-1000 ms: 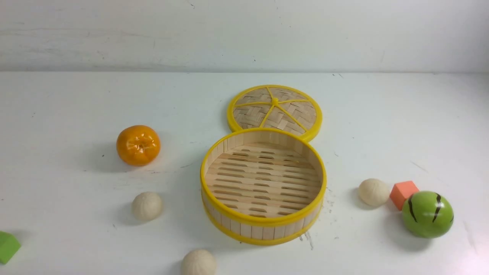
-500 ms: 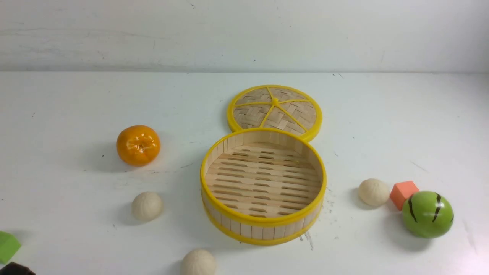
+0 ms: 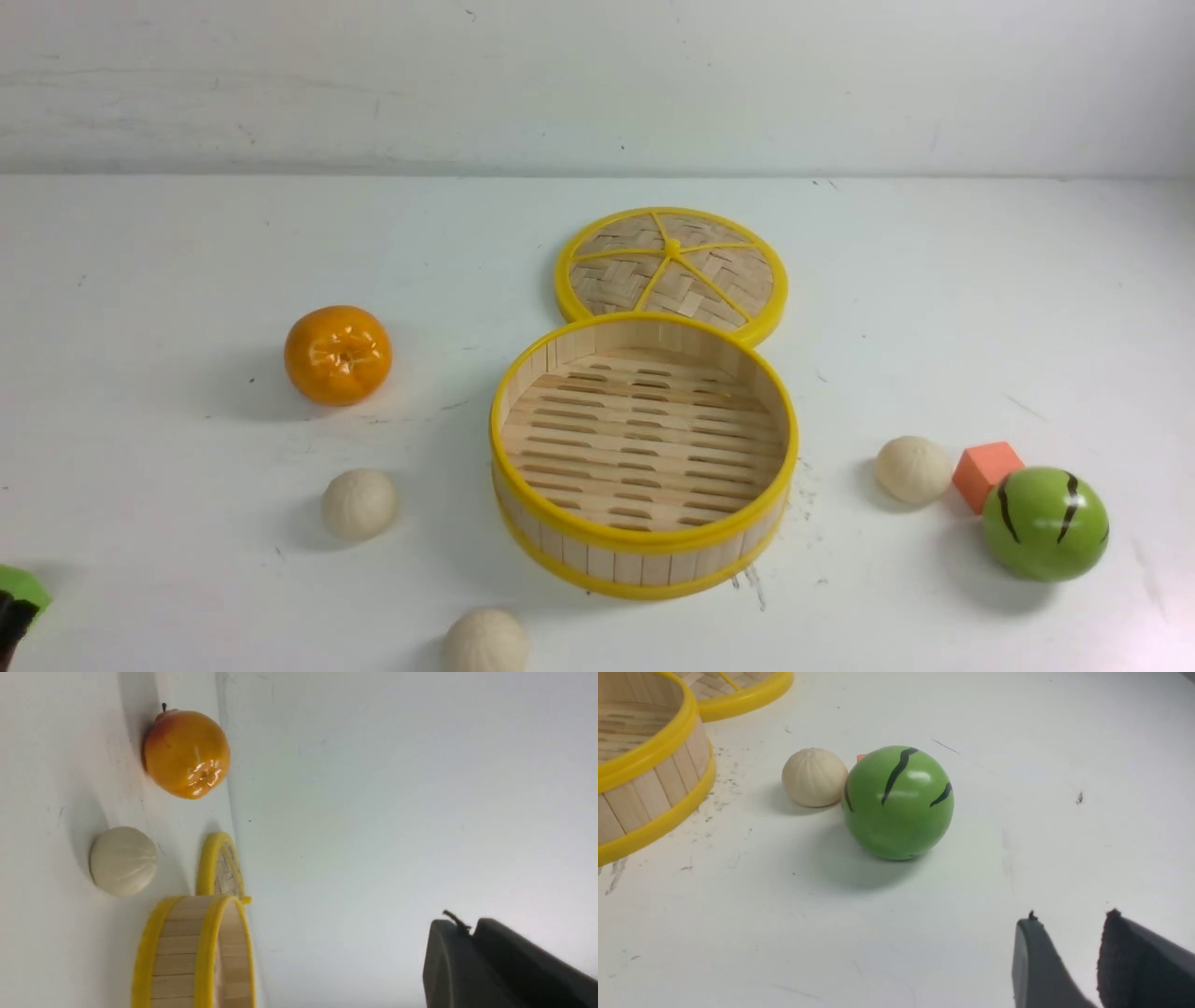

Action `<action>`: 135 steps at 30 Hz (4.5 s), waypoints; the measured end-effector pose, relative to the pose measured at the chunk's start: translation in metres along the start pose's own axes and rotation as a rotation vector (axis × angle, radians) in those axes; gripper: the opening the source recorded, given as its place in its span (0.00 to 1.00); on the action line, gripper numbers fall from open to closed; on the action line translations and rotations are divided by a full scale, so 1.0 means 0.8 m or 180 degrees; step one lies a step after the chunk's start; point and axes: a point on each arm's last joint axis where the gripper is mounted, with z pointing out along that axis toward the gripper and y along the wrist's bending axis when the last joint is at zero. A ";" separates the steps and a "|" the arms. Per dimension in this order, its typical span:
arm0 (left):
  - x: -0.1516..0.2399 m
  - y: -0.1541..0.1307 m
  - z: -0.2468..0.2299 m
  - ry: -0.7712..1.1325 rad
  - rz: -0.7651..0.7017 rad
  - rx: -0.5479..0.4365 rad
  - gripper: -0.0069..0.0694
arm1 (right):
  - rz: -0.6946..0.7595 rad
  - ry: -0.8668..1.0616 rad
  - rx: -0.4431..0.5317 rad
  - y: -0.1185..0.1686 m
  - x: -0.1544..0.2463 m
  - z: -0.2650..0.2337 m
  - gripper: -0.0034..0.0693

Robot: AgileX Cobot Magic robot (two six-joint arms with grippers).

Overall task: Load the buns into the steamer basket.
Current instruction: Use the left arm to grab a steamed stuffed bun, then use the left arm to put the steamed stuffed bun into the steamer, then use the left arm to grab a steamed stuffed bun, then use the left arm to put the steamed stuffed bun into the steamer

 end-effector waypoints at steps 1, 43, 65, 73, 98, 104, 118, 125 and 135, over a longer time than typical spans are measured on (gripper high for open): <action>0.002 -0.014 -0.002 0.0080 0.0345 0.0077 0.15 | 0.0000 0.0000 0.0000 0.000 0.000 0.000 0.34; 0.062 0.002 0.374 0.3654 0.3883 -0.2995 0.87 | 0.0000 0.0000 0.0000 0.000 0.000 0.000 0.38; 0.137 -0.087 0.411 0.3605 0.4299 -0.2050 0.08 | 0.0000 0.0000 0.0000 0.000 0.000 0.000 0.38; 0.227 -0.116 0.406 0.3879 0.4333 -0.1481 0.08 | 0.0000 0.0000 0.0000 0.000 0.000 0.000 0.38; 0.213 -0.176 0.406 0.3835 0.4353 -0.1722 0.80 | 0.0000 0.0001 0.0000 0.000 0.000 0.000 0.38; 0.176 -0.188 0.339 0.3948 0.4343 -0.1862 0.76 | 0.0000 0.0001 0.0000 0.000 0.000 0.000 0.38; 0.176 -0.021 0.270 0.4368 0.3970 -0.2316 0.76 | 0.0000 0.0001 0.0000 0.000 0.000 0.000 0.38; 0.190 0.021 0.280 0.4466 0.3887 -0.2485 0.67 | 0.0000 0.0001 0.0000 0.000 0.000 0.000 0.38; 0.200 -0.023 0.301 0.4664 0.3964 -0.2230 0.08 | 0.0000 0.0001 0.0000 0.000 0.000 0.000 0.38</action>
